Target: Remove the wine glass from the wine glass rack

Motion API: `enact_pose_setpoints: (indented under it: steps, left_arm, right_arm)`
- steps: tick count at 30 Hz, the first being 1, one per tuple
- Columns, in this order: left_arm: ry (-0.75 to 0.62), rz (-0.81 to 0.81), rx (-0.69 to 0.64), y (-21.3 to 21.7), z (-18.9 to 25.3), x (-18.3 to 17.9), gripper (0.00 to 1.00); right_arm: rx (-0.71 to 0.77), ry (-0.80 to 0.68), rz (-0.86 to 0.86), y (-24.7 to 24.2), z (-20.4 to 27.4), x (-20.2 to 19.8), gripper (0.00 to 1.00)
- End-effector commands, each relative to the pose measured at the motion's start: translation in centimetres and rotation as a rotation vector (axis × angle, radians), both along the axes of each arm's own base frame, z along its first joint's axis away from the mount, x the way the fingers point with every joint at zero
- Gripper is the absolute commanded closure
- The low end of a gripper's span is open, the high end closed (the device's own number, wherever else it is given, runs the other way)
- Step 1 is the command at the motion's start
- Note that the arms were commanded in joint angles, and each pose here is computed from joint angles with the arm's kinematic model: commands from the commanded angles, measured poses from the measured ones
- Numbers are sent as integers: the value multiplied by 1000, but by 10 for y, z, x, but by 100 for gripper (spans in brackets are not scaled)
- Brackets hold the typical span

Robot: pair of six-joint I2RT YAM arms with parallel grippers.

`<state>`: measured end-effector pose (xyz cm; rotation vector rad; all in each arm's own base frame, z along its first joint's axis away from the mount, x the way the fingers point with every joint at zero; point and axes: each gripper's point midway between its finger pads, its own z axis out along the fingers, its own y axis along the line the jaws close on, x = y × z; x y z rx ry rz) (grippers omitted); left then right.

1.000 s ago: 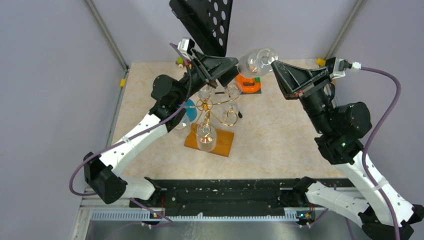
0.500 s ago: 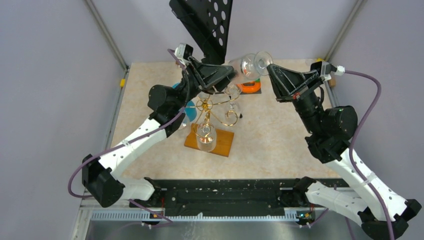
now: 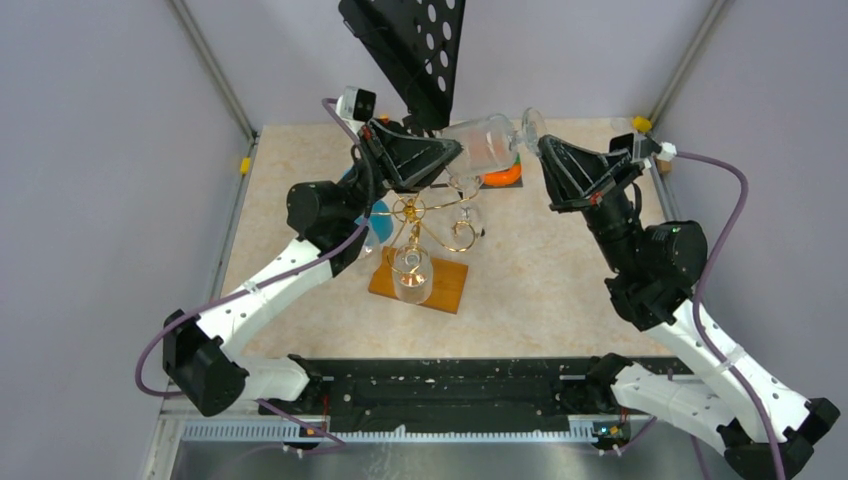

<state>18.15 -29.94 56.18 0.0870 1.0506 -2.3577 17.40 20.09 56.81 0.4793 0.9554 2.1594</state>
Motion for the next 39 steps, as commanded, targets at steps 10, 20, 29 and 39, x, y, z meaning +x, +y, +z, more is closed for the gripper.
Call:
enact_pose_setpoints:
  steps: [10,20,29,39]
  left_arm:
    - [-309,2,-43,31,43,-68,100]
    - [-347,137,70,13,47,-44,100]
    - [-406,359,162,20,58,-27,100]
    - [-404,672,427,67,31,-26,100]
  right_arm:
    - [-41,71,-68,0,-16,16,100]
    - [-127,143,-146,-5,-43,26,18]
    - [-215,144,-377,-55,-53,11,9]
    - [-456,189,-519,-80,-90,2,15]
